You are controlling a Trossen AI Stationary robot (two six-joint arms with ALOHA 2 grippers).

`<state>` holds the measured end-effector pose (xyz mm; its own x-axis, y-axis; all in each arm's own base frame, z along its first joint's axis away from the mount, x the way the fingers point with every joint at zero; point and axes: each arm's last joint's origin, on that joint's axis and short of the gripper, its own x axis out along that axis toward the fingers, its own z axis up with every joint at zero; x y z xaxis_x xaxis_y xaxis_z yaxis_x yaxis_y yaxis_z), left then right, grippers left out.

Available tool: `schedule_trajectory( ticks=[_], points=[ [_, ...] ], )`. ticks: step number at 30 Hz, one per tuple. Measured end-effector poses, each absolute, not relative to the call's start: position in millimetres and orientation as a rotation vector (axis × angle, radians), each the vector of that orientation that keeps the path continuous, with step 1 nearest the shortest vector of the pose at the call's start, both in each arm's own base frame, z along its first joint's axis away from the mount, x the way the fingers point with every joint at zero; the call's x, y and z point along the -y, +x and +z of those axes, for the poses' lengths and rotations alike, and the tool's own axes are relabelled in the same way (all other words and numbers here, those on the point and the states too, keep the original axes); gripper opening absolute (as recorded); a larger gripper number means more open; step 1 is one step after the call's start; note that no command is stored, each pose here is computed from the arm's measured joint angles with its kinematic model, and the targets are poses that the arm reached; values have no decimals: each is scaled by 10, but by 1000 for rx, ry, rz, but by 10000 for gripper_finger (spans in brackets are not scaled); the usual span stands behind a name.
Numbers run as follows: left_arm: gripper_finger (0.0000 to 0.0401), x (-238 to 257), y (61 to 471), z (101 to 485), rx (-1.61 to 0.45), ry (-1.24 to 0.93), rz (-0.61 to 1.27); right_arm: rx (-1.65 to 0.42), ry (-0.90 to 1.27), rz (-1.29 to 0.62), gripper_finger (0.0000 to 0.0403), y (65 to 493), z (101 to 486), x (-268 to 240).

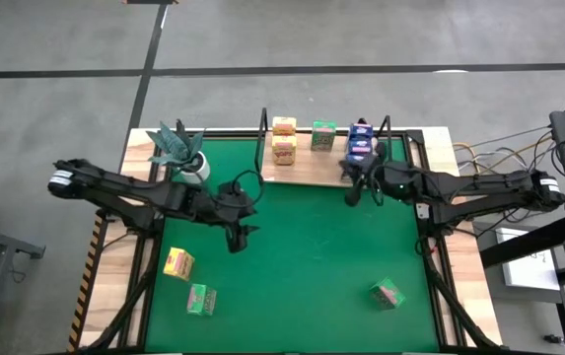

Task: Stack cereal on shelf
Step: Adjust the blue cereal boxes on the shelf

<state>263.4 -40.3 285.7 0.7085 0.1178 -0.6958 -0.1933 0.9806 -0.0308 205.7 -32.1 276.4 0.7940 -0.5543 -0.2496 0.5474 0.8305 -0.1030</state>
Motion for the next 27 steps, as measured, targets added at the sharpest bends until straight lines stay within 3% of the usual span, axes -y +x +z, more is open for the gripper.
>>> schedule_trajectory(
  ticks=[2,6,13,27],
  points=[
    [201,410,2673,2835,-777,-90,170,-298,44,-717,9,2019,2740,360],
    [201,416,2710,2808,-786,-85,170,-393,158,-776,9,1976,2787,427],
    [201,420,2740,2814,-761,-90,173,-480,258,-677,9,2120,2957,542],
    [201,421,2748,2822,-750,-91,173,-1032,211,-669,9,2606,3129,808]
  ],
)
